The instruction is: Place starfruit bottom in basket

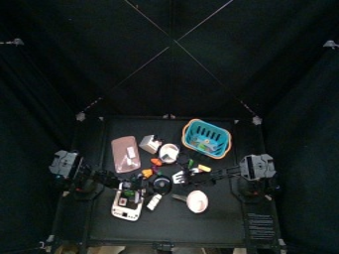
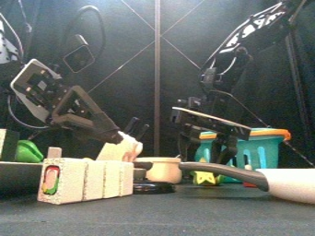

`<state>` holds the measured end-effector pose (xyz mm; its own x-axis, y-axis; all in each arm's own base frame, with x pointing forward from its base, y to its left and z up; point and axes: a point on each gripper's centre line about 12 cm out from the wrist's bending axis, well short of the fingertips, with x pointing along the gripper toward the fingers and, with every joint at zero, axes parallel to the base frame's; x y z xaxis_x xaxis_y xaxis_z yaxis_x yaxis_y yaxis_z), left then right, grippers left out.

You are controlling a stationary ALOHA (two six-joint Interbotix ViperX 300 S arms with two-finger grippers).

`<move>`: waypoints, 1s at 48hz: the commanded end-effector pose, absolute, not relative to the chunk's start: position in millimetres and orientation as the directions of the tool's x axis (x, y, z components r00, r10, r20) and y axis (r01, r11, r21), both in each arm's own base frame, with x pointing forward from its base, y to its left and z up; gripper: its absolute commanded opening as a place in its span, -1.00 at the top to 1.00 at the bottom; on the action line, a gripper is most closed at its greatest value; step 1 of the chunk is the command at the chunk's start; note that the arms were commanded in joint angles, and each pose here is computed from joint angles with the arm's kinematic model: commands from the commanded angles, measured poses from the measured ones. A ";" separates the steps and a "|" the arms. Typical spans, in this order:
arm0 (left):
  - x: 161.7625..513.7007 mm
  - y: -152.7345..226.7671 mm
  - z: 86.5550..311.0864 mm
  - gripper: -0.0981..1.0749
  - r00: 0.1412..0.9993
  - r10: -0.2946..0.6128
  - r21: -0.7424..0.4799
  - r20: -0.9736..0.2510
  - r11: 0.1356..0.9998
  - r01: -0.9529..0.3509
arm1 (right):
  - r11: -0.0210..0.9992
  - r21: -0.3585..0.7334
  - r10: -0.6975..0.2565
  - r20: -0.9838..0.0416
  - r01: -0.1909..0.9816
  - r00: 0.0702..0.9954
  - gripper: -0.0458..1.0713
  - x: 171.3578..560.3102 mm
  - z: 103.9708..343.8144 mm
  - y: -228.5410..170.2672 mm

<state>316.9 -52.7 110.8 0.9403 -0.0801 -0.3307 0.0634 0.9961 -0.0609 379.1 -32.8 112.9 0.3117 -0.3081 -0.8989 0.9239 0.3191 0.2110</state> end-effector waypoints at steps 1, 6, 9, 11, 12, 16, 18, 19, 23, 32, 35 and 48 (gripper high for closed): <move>321.8 -53.7 116.5 -0.48 0.948 -0.081 -0.064 -0.308 0.996 0.065 | 0.335 0.254 -0.313 -0.878 0.907 0.362 -0.31 384.5 131.9 -33.3; 321.9 -53.2 116.5 -0.48 0.948 -0.080 -0.064 -0.308 0.996 0.063 | 0.402 0.283 -0.322 -0.847 0.871 0.424 -0.31 385.2 156.6 -31.9; 321.8 -53.8 116.5 -0.48 0.948 -0.082 -0.063 -0.308 0.996 0.066 | 0.447 0.302 -0.330 -0.819 0.842 0.469 -0.31 384.6 175.9 -32.5; 321.9 -53.2 116.5 -0.48 0.948 -0.080 -0.064 -0.308 0.996 0.063 | 0.471 0.315 -0.333 -0.801 0.824 0.497 -0.31 383.1 189.5 -32.9; 321.9 -53.3 116.5 -0.48 0.948 -0.081 -0.063 -0.308 0.996 0.064 | 0.482 0.321 -0.336 -0.792 0.815 0.510 -0.31 381.9 196.1 -33.3; 321.9 -53.2 116.5 -0.48 0.948 -0.080 -0.064 -0.308 0.996 0.063 | 0.519 0.341 -0.350 -0.752 0.784 0.559 -0.31 375.0 223.1 -37.1; 321.9 -53.2 116.5 -0.48 0.948 -0.080 -0.064 -0.308 0.996 0.063 | 0.545 0.342 -0.361 -0.728 0.765 0.583 -0.31 369.2 236.8 -39.5; 321.9 -53.2 116.5 -0.48 0.948 -0.080 -0.064 -0.308 0.996 0.063 | 0.552 0.337 -0.369 -0.722 0.763 0.586 -0.31 366.1 240.9 -41.8; 321.8 -53.7 116.5 -0.48 0.948 -0.081 -0.064 -0.308 0.996 0.065 | 0.560 0.312 -0.417 -0.694 0.768 0.586 -0.31 352.4 253.6 -58.4; 321.9 -53.2 116.0 -0.48 0.948 -0.080 -0.064 -0.309 0.996 0.063 | 0.530 0.229 -0.553 -0.637 0.816 0.537 -0.32 316.1 260.4 -107.6; 321.9 -53.2 116.5 -0.48 0.948 -0.080 -0.064 -0.308 0.996 0.063 | 0.501 0.219 -0.587 -0.626 0.838 0.514 -0.32 304.7 261.1 -121.8; 322.3 -53.1 116.7 -0.48 0.948 -0.079 -0.065 -0.308 0.996 0.062 | 0.377 0.223 -0.653 -0.624 0.899 0.429 -0.32 265.3 238.1 -179.1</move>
<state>317.3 -52.8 111.0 0.9403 -0.0803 -0.3307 0.0635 0.9961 -0.0611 272.9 -163.9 233.6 0.4138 -0.6384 -0.6490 0.9002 0.3933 0.1870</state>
